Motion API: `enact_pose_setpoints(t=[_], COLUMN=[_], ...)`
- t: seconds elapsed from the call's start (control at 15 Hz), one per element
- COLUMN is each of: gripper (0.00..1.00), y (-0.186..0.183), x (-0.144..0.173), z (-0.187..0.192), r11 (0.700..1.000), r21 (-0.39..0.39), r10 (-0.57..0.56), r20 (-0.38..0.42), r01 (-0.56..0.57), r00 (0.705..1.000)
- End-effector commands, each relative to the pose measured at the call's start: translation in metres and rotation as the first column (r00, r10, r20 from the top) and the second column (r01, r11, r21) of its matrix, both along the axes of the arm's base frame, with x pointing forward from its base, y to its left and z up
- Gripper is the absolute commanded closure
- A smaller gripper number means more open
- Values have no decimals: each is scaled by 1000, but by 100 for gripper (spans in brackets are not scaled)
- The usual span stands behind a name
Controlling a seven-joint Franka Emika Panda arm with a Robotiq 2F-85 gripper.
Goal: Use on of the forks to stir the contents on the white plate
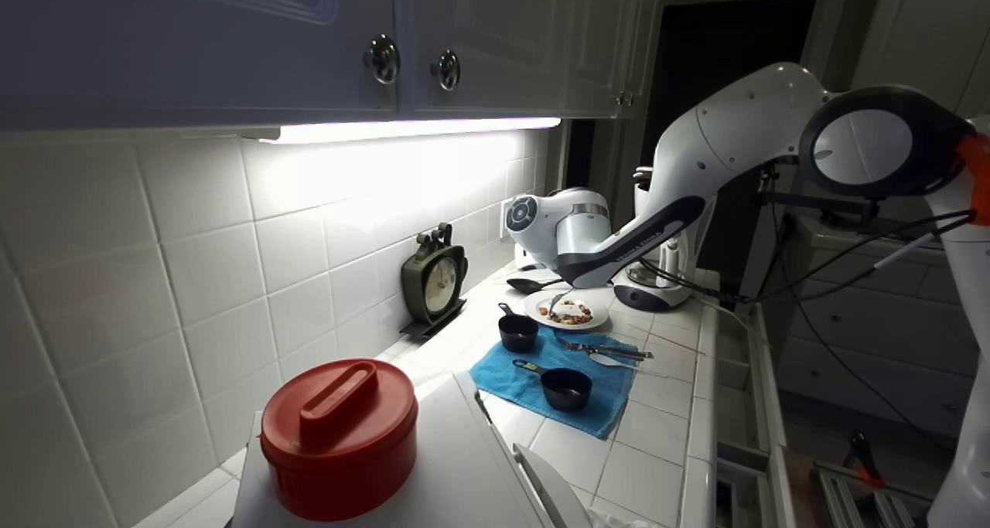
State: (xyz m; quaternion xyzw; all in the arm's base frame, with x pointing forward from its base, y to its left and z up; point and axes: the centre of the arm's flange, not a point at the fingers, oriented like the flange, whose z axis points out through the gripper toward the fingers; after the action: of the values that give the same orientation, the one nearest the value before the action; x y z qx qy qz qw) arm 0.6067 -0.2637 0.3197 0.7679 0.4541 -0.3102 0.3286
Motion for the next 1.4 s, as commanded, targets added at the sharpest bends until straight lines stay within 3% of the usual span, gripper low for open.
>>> enact_pose_setpoints(t=[0.0,0.53,1.33], gripper=[96,96,96], y=[-6,-14,7], x=[7,-12,-43], z=[2,38,9], r11=[1000,999,998], r21=[15,-20,12], r10=[-7,-32,-67], r20=[17,62,-59], r01=[7,33,68], r00=[1000,998,996])
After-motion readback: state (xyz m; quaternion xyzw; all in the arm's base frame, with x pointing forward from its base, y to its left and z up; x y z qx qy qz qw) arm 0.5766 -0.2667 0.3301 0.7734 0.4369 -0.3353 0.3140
